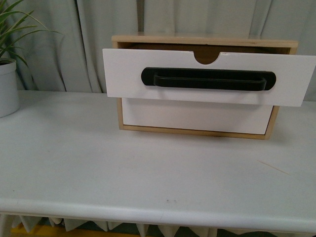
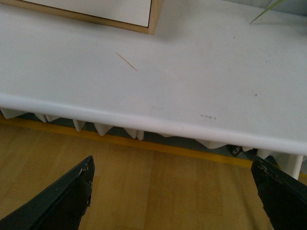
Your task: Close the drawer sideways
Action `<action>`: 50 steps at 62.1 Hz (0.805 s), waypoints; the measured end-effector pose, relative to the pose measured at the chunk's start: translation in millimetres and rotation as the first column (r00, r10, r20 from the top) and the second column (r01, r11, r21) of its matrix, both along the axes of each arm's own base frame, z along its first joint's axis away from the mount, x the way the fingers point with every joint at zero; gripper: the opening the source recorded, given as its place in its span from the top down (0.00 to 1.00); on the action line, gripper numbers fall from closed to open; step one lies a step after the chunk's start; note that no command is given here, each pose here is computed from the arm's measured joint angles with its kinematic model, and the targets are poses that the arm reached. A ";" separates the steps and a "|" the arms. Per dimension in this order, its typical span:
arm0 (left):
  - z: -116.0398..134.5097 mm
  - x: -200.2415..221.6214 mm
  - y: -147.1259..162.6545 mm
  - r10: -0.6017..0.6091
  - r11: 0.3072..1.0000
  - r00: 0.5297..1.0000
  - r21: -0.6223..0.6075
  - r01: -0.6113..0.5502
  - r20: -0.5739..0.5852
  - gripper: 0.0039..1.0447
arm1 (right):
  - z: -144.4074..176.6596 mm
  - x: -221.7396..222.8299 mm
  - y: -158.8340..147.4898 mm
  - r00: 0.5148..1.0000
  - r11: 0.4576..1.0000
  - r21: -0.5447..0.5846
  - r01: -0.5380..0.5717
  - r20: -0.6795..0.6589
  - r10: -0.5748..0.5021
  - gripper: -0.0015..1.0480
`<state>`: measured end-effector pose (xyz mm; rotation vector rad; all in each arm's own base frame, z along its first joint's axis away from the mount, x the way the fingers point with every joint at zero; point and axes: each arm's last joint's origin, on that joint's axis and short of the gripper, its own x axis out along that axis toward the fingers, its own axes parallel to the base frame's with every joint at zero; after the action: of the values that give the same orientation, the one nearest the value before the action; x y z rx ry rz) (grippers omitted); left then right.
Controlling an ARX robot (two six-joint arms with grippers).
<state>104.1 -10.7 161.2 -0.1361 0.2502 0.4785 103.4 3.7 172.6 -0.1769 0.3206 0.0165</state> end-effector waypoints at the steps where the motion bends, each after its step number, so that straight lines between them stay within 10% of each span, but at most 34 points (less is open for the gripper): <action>1: 1.3 0.3 -0.6 -0.005 1.000 1.000 -0.007 0.005 -0.002 0.05 | 3.1 1.0 0.7 1.000 1.000 -0.019 -0.006 0.009 0.006 0.09; 29: 57.5 68.7 -57.7 -0.085 0.798 0.981 -0.577 0.173 0.176 0.05 | 45.9 69.0 17.0 0.956 0.793 -0.569 -0.219 0.035 0.290 0.09; 50: 67.1 126.8 -91.3 -0.114 0.684 0.974 -0.696 0.219 0.194 0.05 | 45.4 105.9 28.1 0.931 0.703 -0.650 -0.288 -0.018 0.364 0.09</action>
<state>230.9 -102.0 228.3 -0.9122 0.3025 0.1589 209.2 31.9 218.0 -0.9290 0.1651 0.2539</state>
